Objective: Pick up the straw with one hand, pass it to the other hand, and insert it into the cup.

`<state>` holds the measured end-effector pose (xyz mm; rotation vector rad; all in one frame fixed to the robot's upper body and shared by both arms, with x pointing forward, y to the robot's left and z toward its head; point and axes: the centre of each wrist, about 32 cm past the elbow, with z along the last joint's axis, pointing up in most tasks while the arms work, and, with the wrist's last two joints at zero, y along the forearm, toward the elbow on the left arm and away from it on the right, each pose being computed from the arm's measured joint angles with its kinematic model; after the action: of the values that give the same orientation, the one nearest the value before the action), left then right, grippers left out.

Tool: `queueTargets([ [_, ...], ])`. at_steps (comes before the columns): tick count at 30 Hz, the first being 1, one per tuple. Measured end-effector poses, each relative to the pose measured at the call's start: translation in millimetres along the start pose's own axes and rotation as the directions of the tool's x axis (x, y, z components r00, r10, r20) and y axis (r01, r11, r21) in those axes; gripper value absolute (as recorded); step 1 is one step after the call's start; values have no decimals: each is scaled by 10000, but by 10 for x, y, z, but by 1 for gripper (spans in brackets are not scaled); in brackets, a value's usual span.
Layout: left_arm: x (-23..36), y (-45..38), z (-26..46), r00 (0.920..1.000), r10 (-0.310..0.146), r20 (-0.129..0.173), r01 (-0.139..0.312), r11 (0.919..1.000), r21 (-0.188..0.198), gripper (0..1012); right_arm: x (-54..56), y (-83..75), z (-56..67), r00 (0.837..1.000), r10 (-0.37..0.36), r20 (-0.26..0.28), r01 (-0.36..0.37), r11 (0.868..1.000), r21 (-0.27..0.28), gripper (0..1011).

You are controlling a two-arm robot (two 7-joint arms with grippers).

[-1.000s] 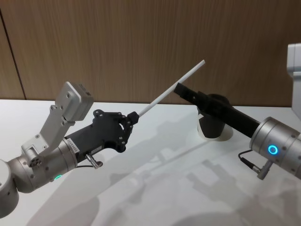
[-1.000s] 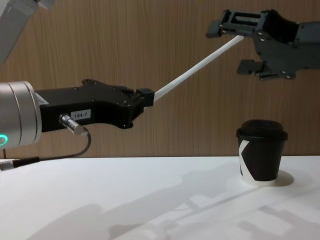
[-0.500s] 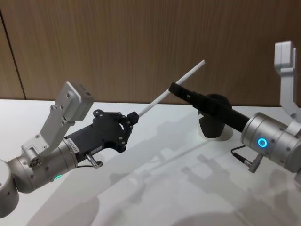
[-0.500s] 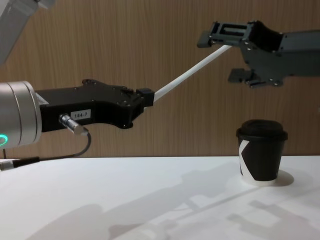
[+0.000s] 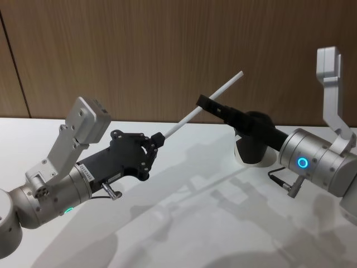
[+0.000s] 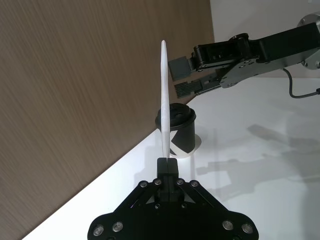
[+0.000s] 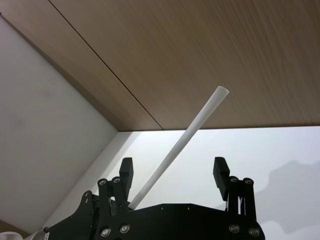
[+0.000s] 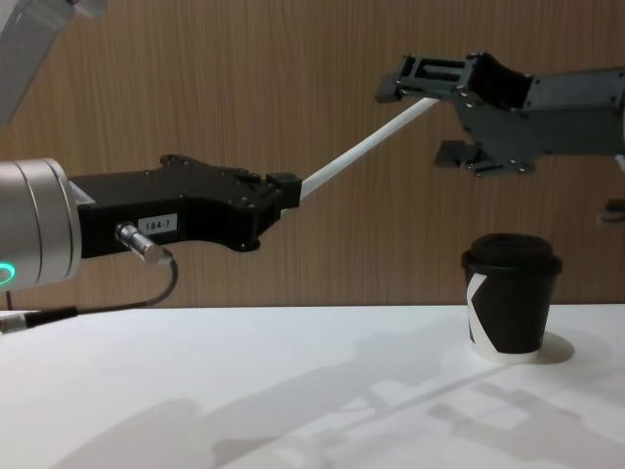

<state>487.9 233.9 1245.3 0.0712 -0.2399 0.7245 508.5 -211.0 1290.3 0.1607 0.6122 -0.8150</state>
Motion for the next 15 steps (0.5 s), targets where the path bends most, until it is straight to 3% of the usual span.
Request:
queueTargets([
  [15, 0, 0, 0, 10000, 0, 0, 0, 10000, 0, 0, 38, 102, 31, 9999, 81, 139, -81, 10000, -20, 1001],
])
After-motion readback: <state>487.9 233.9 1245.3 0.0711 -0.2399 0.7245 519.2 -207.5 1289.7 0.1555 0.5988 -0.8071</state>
